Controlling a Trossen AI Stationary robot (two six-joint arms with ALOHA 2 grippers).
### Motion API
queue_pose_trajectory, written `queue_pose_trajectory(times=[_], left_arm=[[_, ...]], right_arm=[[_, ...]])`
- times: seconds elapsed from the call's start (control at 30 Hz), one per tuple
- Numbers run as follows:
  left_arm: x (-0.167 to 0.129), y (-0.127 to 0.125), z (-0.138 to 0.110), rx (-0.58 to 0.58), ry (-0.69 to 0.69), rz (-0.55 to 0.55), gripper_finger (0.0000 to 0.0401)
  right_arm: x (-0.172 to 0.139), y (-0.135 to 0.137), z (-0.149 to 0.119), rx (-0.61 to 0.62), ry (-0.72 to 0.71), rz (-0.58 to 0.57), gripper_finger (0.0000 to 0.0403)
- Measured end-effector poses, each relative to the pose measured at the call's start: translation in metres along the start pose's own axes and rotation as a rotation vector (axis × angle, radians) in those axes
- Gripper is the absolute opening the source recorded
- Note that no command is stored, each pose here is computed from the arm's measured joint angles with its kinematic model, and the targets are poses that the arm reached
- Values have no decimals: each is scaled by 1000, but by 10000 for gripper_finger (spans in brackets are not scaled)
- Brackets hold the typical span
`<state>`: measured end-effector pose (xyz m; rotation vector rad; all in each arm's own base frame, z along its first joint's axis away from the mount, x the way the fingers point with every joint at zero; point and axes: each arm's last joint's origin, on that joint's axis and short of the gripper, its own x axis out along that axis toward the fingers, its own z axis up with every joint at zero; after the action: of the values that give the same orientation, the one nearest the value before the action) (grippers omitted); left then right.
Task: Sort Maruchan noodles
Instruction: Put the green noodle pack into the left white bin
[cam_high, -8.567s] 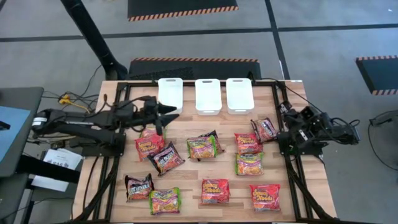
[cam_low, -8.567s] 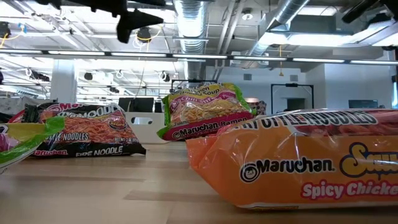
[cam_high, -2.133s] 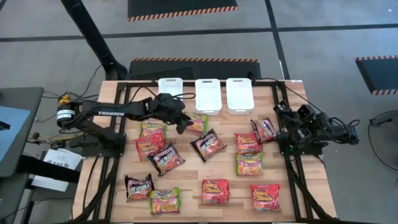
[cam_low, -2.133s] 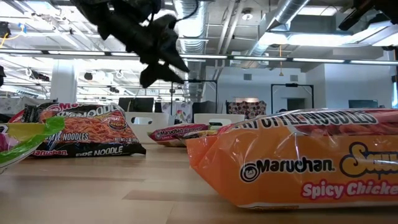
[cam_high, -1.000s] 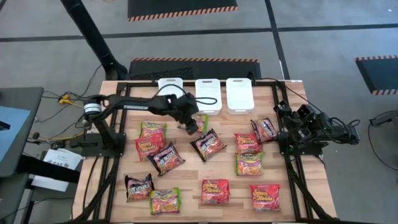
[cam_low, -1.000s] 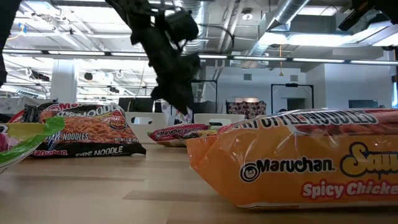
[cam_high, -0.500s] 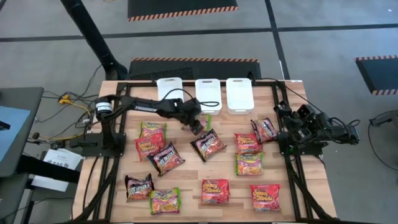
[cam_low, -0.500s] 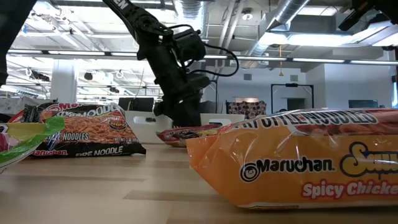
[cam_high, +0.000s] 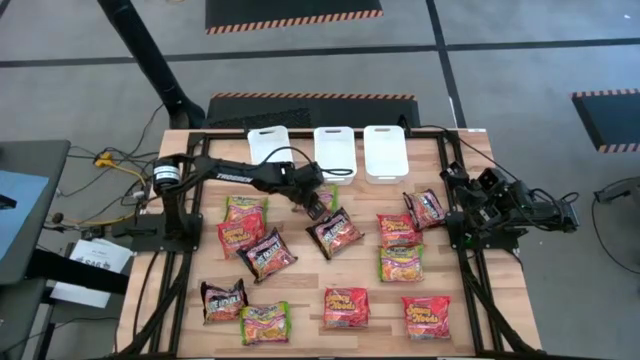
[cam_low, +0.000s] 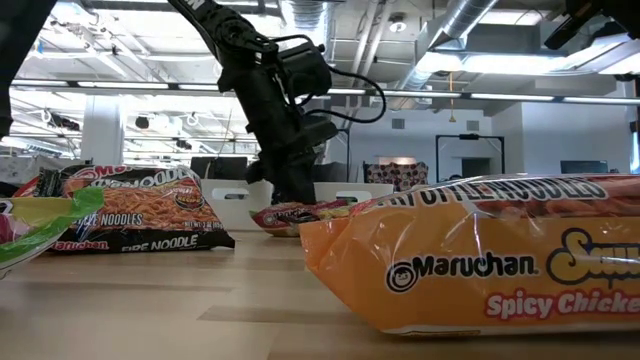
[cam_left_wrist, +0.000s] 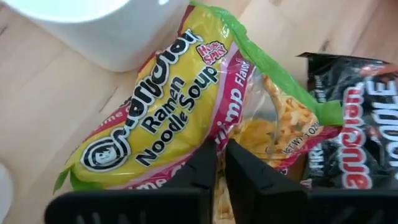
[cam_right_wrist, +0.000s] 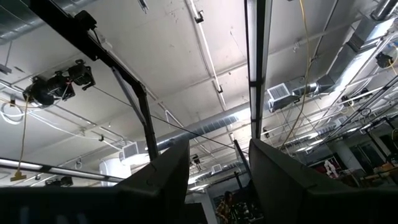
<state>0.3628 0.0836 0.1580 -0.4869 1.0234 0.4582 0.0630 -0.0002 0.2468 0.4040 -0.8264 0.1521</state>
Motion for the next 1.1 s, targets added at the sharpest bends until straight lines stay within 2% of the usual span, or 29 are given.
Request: queue_pose_trajectory(times=[0.3,0.67,0.97,1.1], left_arm=[[-16,-21,-4,85,-28,-101,1],[-61,-36,0,113,-201,-58,0],[-106,-33,4,106,-329,-33,0],[-135,-28,4,110,-420,34,0]], right_arm=[[0,0,0,0,0,0,191],[0,0,0,-1,3,-1,191],[0,0,0,-4,4,-1,191],[0,0,0,-4,4,-1,191]])
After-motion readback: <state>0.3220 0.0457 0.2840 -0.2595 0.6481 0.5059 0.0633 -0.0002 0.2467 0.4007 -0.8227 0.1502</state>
